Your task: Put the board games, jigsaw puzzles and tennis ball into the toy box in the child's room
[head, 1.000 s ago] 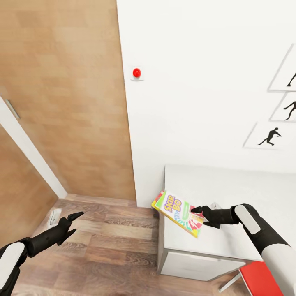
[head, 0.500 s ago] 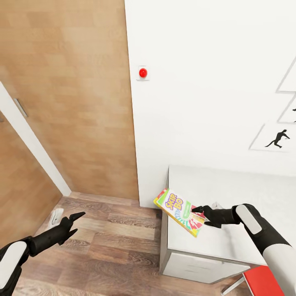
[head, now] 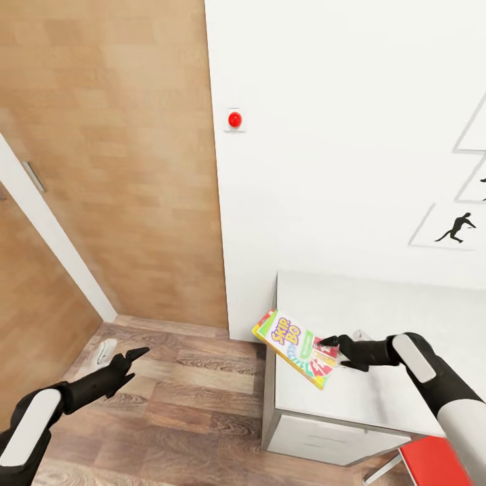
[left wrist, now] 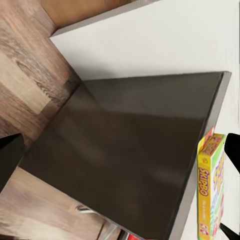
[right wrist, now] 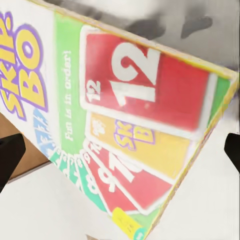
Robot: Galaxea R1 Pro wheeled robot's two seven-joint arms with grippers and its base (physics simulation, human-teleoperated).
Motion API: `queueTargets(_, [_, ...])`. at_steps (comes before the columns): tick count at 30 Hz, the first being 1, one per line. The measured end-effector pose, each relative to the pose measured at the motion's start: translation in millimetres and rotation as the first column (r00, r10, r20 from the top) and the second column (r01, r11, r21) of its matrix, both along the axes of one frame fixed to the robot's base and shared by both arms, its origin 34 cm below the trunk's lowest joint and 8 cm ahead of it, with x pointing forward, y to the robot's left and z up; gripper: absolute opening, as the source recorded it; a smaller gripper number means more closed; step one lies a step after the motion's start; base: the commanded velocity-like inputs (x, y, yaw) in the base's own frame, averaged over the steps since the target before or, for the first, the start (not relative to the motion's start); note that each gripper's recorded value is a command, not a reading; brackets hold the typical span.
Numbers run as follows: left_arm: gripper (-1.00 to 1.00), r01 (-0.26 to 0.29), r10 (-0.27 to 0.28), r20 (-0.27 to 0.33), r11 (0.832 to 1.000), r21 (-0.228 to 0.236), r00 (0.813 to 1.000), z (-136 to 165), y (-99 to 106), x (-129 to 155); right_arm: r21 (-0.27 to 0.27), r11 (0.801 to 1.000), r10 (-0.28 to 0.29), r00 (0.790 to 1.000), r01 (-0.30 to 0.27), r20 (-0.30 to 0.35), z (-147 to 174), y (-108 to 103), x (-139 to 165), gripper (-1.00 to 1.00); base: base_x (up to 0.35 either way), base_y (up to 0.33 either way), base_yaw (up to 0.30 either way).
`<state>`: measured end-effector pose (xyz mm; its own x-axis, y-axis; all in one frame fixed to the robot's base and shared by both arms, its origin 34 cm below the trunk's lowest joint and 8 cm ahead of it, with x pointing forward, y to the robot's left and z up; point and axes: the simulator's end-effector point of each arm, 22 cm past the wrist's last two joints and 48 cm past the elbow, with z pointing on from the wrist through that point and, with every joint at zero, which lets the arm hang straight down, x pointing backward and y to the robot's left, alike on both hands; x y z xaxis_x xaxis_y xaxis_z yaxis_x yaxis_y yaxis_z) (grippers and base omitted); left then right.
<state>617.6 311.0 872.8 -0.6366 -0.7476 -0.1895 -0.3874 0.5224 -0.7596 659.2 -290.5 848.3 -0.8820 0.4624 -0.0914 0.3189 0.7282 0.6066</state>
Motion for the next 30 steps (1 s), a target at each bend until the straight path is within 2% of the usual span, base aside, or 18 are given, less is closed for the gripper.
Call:
queueTargets(2, [1.00,-0.025,0.025,0.018,1.000,-0.011,1.000,-1.0,-10.6,9.8,-0.041,0.999,-0.016,0.999,0.017,0.034,8.1,-23.5,7.6,1.00,0.000,0.000,0.001])
queueTargets(3, [1.00,-0.025,0.025,0.018,1.000,-0.011,1.000,-1.1,-10.7,9.9,-0.041,0.999,-0.016,0.999,0.018,0.035,8.3,-23.6,7.8,1.00,0.000,0.000,0.000])
queueTargets(7, [1.00,-0.063,0.064,0.014,0.997,-0.050,0.998,-13.5,-42.1,35.7,-0.129,0.990,-0.038,0.990,0.056,0.137,34.1,-71.5,26.8,1.00,0.000,0.000,0.000])
queueTargets(8, [1.00,-0.063,0.064,0.014,0.997,-0.050,0.998,-13.7,-42.3,35.9,-0.128,0.990,-0.039,0.990,0.057,0.138,34.4,-71.5,26.9,1.00,0.000,0.000,0.000])
queueTargets(11, [1.00,-0.028,0.026,-0.039,0.999,-0.045,0.999,-38.4,-77.1,47.3,-0.178,0.979,-0.054,0.973,0.095,0.223,57.9,-101.5,41.5,1.00,0.000,0.000,0.000])
queueTargets(14, [1.00,-0.004,0.003,-0.054,1.000,-0.031,0.999,-46.2,-88.6,50.7,-0.190,0.975,-0.064,0.966,0.113,0.250,65.6,-111.6,45.5,1.00,0.000,0.000,0.000])
queueTargets(16, [1.00,0.042,-0.042,-0.067,0.999,0.003,0.997,-57.7,-107.0,58.0,-0.206,0.967,-0.083,0.953,0.147,0.291,77.1,-129.1,50.5,1.00,0.000,0.000,0.000])
queueTargets(22, [1.00,0.104,-0.101,-0.051,0.993,0.054,0.994,-71.1,-129.8,69.8,-0.220,0.955,-0.110,0.928,0.197,0.355,93.5,-150.4,55.3,1.00,0.000,0.000,0.000])
queueTargets(30, [1.00,0.133,-0.130,-0.039,0.989,0.070,0.991,-81.1,-140.4,69.9,-0.230,0.950,-0.103,0.907,0.212,0.408,106.3,-153.8,57.0,1.00,0.000,0.000,0.000])
